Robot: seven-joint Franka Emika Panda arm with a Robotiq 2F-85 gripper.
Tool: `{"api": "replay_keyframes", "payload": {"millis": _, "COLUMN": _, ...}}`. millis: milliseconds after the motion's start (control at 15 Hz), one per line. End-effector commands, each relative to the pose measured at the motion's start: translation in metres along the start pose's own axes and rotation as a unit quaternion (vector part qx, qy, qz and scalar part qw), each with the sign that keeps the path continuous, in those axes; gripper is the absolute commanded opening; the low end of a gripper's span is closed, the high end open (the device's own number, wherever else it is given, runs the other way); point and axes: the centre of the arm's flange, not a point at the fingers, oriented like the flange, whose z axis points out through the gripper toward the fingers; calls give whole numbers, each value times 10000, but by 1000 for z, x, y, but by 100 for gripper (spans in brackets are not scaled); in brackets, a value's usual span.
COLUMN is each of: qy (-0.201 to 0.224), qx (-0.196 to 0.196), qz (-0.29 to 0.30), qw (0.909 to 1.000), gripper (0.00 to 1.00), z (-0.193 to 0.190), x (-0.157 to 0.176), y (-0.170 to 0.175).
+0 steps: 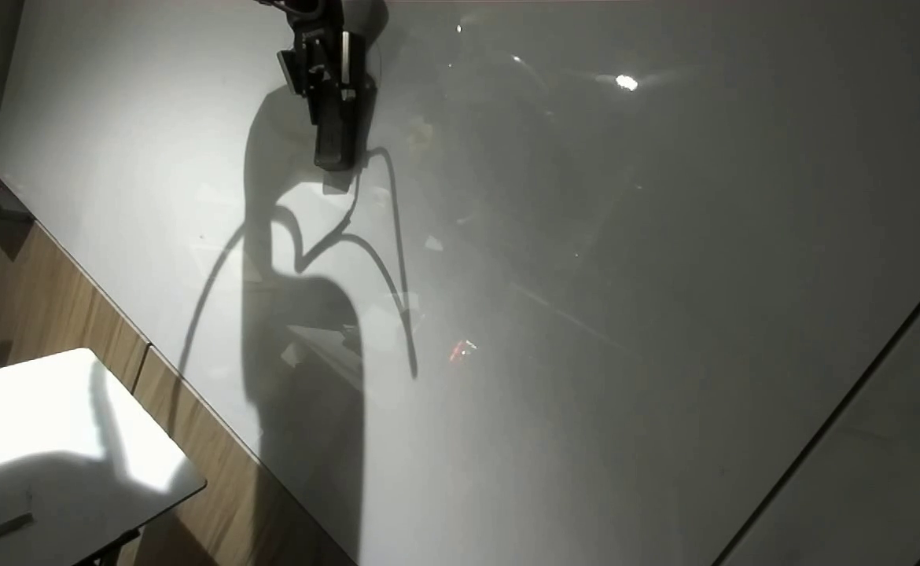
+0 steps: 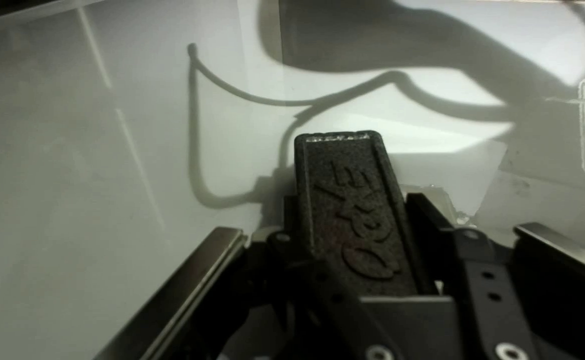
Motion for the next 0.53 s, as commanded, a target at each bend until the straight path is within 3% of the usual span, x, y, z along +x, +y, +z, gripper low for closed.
{"api": "replay_keyframes", "payload": {"millis": 0, "qy": 379, "qx": 326, "qz": -554, "qw": 9972, "gripper": 29, "z": -32, "x": -68, "y": 1}}
{"api": "replay_keyframes", "payload": {"millis": 467, "qy": 386, "qx": 317, "qz": -499, "qw": 9975, "gripper": 29, "z": -33, "x": -66, "y": 2}}
